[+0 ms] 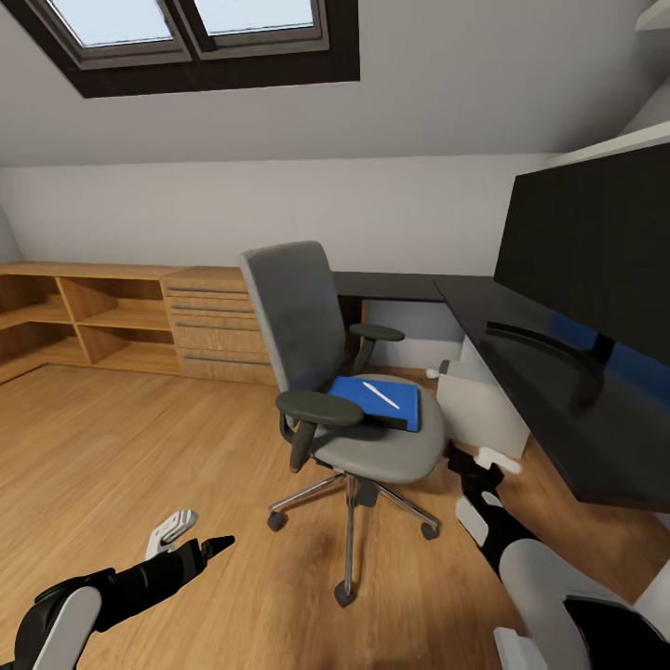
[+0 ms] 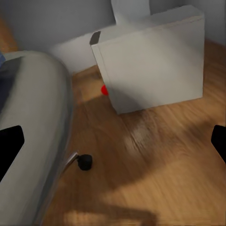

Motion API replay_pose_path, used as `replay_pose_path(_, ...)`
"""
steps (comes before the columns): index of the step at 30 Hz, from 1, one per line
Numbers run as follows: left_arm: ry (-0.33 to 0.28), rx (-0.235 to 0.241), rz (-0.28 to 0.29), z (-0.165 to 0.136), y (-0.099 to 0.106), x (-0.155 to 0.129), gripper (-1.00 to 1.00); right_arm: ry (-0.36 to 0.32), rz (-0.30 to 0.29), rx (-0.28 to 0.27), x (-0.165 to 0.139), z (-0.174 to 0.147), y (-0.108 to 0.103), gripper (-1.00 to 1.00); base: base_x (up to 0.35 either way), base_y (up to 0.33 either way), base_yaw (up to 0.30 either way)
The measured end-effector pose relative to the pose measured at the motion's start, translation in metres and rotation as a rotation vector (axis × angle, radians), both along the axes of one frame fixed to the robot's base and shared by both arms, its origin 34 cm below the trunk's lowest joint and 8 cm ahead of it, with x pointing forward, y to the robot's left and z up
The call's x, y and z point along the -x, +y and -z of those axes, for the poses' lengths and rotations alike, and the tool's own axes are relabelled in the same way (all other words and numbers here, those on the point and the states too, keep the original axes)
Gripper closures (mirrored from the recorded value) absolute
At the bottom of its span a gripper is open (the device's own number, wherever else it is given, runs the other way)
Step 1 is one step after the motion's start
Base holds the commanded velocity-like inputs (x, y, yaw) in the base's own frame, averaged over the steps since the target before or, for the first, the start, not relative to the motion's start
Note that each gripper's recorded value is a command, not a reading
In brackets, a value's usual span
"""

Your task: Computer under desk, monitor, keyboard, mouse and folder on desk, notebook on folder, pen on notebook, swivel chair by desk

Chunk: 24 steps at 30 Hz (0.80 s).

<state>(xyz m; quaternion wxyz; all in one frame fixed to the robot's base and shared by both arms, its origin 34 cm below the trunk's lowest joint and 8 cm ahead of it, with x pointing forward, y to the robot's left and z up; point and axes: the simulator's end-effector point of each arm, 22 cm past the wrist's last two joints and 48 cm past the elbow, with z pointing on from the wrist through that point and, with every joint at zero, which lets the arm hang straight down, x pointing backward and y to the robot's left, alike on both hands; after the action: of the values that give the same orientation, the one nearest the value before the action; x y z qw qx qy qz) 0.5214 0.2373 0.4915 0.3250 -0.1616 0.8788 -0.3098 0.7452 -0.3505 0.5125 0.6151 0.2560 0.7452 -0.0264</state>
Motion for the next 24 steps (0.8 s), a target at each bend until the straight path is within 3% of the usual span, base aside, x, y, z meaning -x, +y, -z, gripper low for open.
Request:
replay_pose_path(9,0.000,0.001,0.000,0.000,0.000,0.000,-1.00,0.052,0.047,-0.184,0.002,0.017,-0.006,-1.00,0.000,0.000,0.000)
replay_pose_path(16,0.001,0.000,-0.002,0.000,0.000,0.000,-1.00,0.031,0.038,-0.253,0.000,0.017,-0.002,-1.00,0.000,0.000,0.000)
replay_pose_path(24,-0.001,-0.001,-0.004,0.000,0.002,0.000,-1.00,0.022,0.057,-0.316,0.002,0.022,-0.002,-1.00,0.151,0.018,0.000)
